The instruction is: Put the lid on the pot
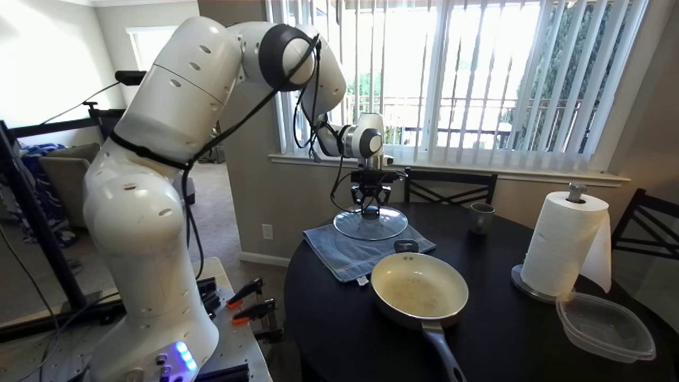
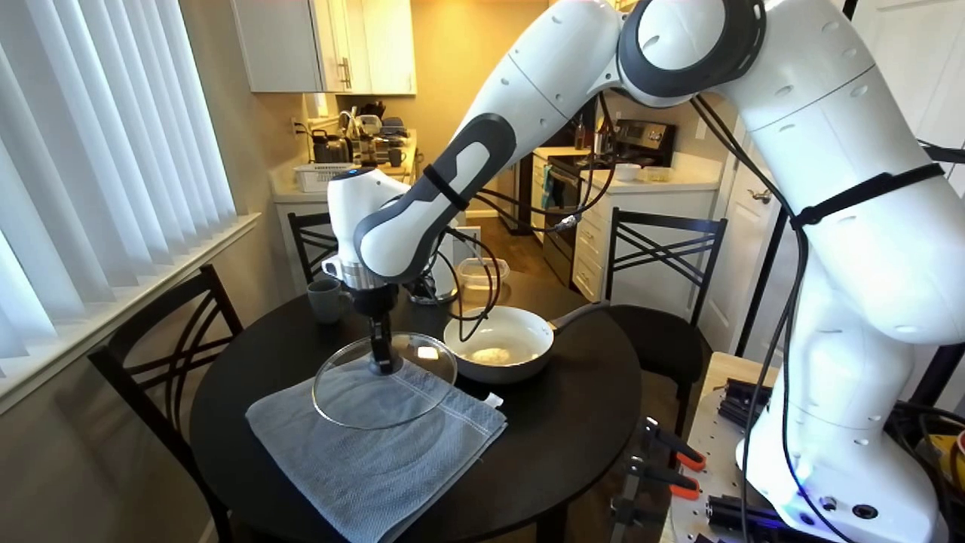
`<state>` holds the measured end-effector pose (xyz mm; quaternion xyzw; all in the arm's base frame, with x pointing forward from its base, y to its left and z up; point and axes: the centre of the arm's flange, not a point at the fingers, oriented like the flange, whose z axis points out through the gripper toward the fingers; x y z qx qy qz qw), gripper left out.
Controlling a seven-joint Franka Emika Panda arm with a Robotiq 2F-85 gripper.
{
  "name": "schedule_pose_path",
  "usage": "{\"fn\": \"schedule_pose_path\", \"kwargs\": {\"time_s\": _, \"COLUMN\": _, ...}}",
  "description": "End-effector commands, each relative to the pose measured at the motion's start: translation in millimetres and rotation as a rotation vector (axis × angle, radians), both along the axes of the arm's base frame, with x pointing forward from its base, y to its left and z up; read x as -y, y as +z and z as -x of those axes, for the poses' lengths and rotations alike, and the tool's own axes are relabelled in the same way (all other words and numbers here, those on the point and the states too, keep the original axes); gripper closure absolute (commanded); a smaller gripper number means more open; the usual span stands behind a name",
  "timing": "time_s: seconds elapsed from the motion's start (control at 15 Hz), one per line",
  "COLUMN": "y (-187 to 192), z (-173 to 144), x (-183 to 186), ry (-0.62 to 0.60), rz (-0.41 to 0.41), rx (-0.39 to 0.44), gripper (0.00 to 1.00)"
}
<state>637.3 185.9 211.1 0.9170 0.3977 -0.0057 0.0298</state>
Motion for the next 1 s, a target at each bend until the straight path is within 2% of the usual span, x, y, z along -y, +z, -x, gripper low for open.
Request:
{"fn": "schedule_pose_path", "kwargs": {"time_s": 0.0, "y": 23, "z": 33, "x": 35, "ry": -0.11, "rz": -0.012, "rx": 0.029, "gripper": 0.67}}
{"fn": "schedule_pose_path", "kwargs": {"time_s": 0.2, "y": 35, "z": 59, "x": 61, "ry": -0.2, "rz": -0.012, "rx": 0.061, "gripper": 0.67}}
{"fn": "schedule_pose_path", "kwargs": {"time_s": 0.4, "y": 43, "z": 86, "x": 92, "ry": -0.279, "rz": -0.056, "rx": 0.071, "gripper": 0.67}}
{"fn": "schedule_pose_path", "kwargs": {"time_s": 0.67, "y": 52, "z": 114, "x": 129, "ry": -0.394, "rz": -0.103, "rx": 0.026, "gripper": 0.67}}
{"fn": "schedule_pose_path", "kwargs": {"time_s": 0.93, "y": 68, "z": 124, "x": 165, "ry": -0.525, "rz": -0.154, "rx": -0.007, "gripper": 0.67}}
